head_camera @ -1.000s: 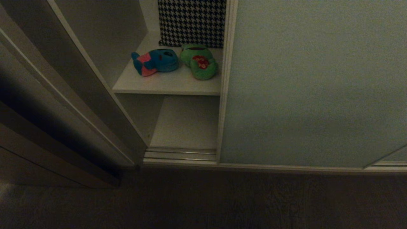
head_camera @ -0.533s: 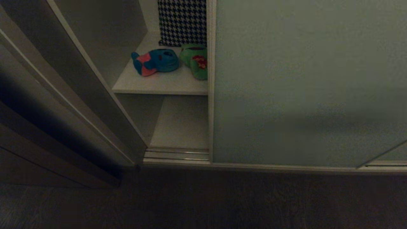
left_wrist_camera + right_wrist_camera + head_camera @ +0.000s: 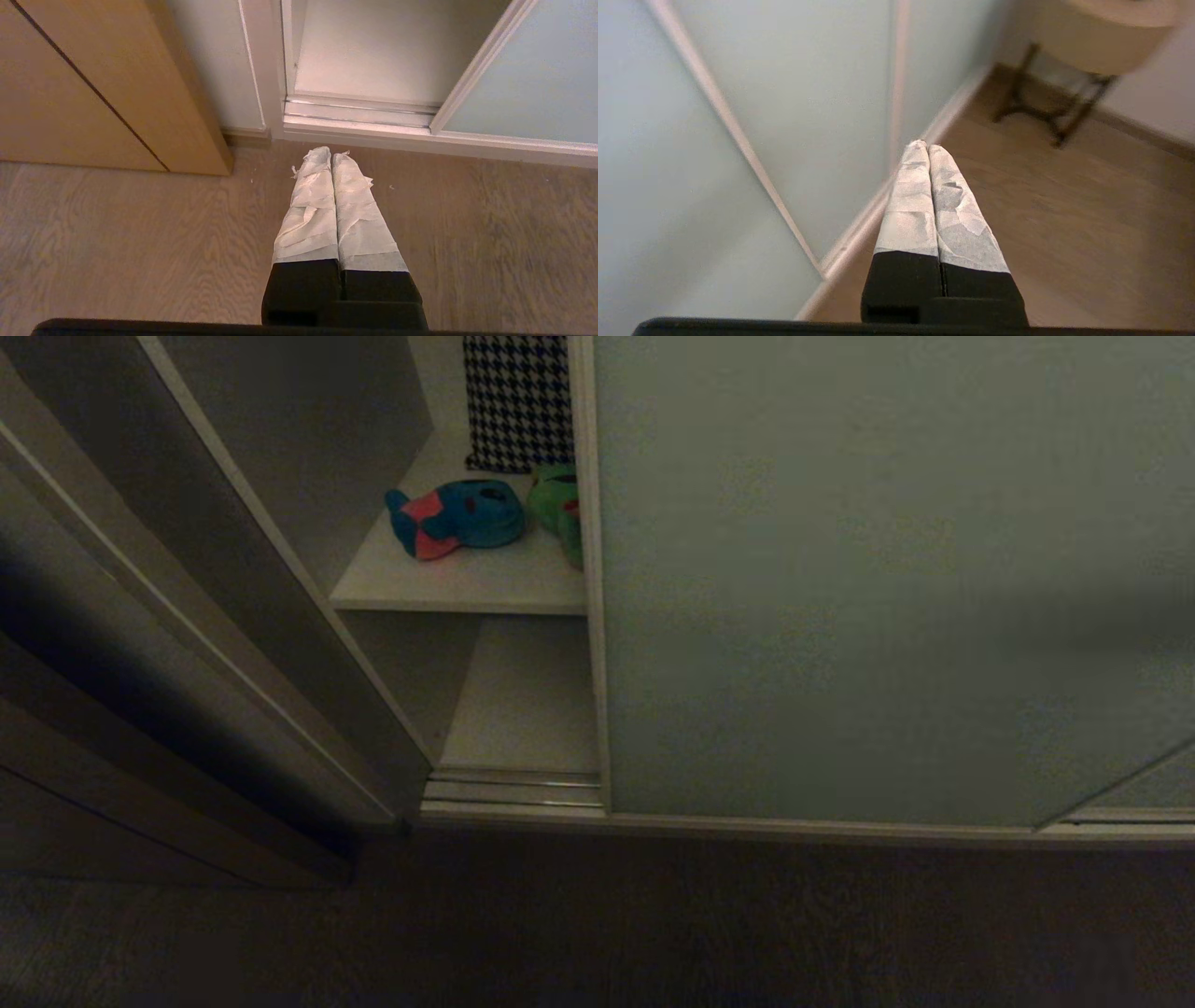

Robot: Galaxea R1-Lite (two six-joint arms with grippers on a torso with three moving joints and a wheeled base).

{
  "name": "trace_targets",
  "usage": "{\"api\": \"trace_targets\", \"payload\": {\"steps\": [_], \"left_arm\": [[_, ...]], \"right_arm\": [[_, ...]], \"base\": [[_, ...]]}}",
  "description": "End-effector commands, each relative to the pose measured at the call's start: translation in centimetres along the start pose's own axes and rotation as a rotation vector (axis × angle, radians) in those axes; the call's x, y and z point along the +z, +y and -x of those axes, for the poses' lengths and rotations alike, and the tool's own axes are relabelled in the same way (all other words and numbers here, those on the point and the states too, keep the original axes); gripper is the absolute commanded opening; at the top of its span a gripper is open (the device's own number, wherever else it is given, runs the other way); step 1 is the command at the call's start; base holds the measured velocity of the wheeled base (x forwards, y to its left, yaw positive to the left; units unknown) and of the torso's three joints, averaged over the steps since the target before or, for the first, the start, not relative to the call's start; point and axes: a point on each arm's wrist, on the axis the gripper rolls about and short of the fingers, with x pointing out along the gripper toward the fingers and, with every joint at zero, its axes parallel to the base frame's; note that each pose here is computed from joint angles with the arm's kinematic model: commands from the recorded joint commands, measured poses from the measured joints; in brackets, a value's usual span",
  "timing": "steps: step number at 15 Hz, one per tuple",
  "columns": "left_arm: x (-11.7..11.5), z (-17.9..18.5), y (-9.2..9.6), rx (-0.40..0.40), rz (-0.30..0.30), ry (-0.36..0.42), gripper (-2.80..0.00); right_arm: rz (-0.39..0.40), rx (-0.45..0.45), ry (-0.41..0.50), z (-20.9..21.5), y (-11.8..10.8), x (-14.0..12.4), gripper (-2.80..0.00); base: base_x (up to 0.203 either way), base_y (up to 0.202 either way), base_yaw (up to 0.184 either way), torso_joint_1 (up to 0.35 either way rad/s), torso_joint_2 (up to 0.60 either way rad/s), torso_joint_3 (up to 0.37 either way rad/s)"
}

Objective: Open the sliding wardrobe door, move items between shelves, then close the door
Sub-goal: Close the door

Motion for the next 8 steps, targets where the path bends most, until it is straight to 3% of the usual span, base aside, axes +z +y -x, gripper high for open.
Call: {"api": "trace_targets", "payload": {"steps": [1, 5, 8], "left_arm": [[0.0, 0.0, 0.0, 0.000, 0.000, 0.001, -2.80], [0.0, 0.0, 0.0, 0.000, 0.000, 0.001, -2.80], [0.0, 0.0, 0.0, 0.000, 0.000, 0.001, -2.80]], "right_arm": [[-0.040, 0.040, 0.088, -5.6, -2.2, -1.6, -2.80], [-0.082, 0.255, 0.222, -10.7, -1.6, -4.6, -2.80], [-0.114, 0.342, 0.272, -13.9, 0.2, -6.2, -2.80]], "base": [[0.000, 0.000, 0.000, 0.000, 0.00, 0.000], [0.000, 0.000, 0.000, 0.000, 0.00, 0.000], [0.000, 0.000, 0.000, 0.000, 0.00, 0.000]]}}
